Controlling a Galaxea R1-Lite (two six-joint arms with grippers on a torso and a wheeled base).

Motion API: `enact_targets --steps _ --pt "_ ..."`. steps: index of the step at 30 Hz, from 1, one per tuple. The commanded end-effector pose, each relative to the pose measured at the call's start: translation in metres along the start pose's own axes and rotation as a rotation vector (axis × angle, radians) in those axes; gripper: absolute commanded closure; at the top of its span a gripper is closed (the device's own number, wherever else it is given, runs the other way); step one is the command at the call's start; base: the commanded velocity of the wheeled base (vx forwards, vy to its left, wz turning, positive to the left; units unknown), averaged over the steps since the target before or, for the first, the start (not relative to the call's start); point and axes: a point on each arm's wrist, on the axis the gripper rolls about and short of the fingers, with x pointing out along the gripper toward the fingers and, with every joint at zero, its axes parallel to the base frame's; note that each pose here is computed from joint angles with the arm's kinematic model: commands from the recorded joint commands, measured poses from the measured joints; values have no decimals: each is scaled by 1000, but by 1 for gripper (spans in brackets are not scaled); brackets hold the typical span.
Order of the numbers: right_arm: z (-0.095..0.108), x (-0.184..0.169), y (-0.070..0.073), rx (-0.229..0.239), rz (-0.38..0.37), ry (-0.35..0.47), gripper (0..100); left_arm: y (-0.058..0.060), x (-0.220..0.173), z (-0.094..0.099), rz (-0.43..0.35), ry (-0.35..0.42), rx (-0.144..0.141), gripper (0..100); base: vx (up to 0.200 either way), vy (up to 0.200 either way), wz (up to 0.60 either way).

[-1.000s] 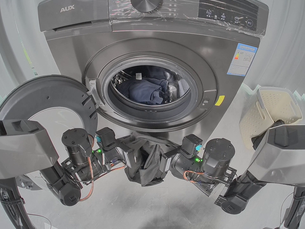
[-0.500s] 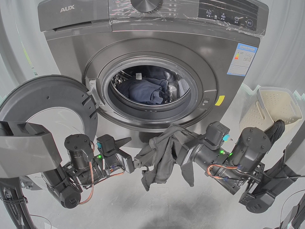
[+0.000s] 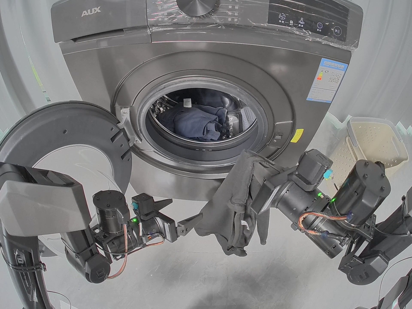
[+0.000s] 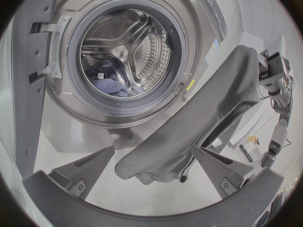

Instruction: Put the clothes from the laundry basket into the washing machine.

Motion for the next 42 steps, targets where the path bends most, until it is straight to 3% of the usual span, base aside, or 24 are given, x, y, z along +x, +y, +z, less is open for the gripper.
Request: enact_targets --steps 1,7,18,22,33,42 --pt "-1 11 1 1 -9 -14 100 -2 0 -12 -4 46 -7 0 0 0 0" --pt "-3 41 3 1 -26 -63 100 -14 0 -20 -41 81 -4 0 0 0 0" --pt "-7 66 10 11 -21 -99 100 -10 11 -39 -40 128 18 0 0 0 0" --pt "-7 66 13 13 -17 -100 100 -4 22 -43 -33 117 25 0 0 0 0" --pt "-3 66 14 17 -12 -113 100 26 44 -49 32 76 17 0 0 0 0" --pt "-4 68 16 19 -9 -116 100 29 42 -58 36 107 4 0 0 0 0"
